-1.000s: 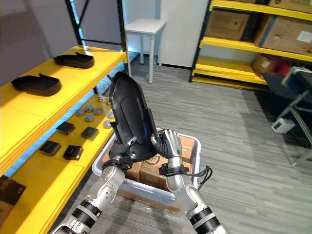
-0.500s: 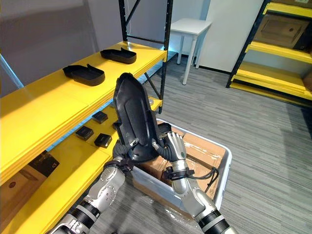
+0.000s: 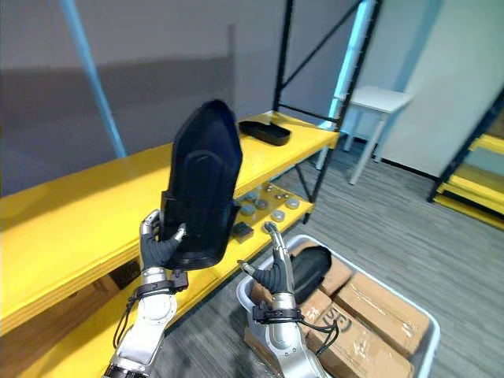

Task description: Walk over and take plastic housings, then place them on the shelf

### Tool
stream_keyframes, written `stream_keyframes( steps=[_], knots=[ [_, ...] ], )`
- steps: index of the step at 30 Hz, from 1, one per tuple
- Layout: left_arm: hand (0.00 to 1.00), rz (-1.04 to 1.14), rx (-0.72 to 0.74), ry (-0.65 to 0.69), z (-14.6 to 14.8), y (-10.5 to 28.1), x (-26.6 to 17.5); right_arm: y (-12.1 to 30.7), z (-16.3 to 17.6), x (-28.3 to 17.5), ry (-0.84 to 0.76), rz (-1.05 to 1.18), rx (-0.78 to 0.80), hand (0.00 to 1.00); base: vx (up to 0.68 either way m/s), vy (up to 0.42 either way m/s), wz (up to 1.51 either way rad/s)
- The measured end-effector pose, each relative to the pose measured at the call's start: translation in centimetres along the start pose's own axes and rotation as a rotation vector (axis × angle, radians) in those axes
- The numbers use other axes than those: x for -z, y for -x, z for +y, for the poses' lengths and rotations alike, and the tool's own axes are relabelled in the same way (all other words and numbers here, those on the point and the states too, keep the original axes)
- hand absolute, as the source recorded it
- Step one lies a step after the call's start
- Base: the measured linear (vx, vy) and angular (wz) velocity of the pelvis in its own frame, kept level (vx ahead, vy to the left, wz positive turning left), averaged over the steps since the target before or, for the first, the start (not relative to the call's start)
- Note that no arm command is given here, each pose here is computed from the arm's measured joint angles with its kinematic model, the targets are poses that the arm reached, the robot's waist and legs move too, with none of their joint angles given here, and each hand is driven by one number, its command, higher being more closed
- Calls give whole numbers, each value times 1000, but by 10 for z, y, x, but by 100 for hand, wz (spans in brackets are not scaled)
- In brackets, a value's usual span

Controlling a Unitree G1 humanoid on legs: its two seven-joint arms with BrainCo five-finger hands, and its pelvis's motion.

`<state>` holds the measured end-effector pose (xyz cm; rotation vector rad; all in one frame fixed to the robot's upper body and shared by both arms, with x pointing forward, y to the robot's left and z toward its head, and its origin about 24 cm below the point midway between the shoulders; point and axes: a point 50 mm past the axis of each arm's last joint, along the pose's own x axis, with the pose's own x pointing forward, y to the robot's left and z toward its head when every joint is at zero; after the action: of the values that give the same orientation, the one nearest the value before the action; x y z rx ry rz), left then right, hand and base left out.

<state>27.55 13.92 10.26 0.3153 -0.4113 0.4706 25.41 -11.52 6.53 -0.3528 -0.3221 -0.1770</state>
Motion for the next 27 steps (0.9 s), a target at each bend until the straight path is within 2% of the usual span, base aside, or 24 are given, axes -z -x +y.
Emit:
stream_keyframes(
  steps=[4,8,13,14,15,16,18,22,27],
  knots=[
    [100,-13,-62,-58,7,-1,3,5,-24,10,2,48,93,0,148,-256,132],
    [100,1,-70,-28,-1,2,-1,19,-47,18,14,91,158,0,202,-212,70],
    [100,52,-44,49,-9,4,-2,34,-56,21,-61,144,167,0,130,-130,87],
    [100,76,-47,90,-9,2,-2,39,-56,24,-86,173,164,0,68,11,158],
    [100,105,-58,188,-12,-5,-6,48,-55,27,-104,210,160,0,61,31,143],
    [100,111,-64,211,-12,-8,-6,49,-55,28,-110,216,157,0,34,56,95],
    [100,152,-144,362,3,-28,-7,56,-44,27,-173,245,113,0,-31,39,3],
    [100,172,-237,526,25,-65,-8,82,-41,31,-185,319,53,0,-51,50,-21],
    [100,114,-249,683,33,-107,-32,97,-36,45,-173,413,-3,0,17,22,-19]
  ],
)
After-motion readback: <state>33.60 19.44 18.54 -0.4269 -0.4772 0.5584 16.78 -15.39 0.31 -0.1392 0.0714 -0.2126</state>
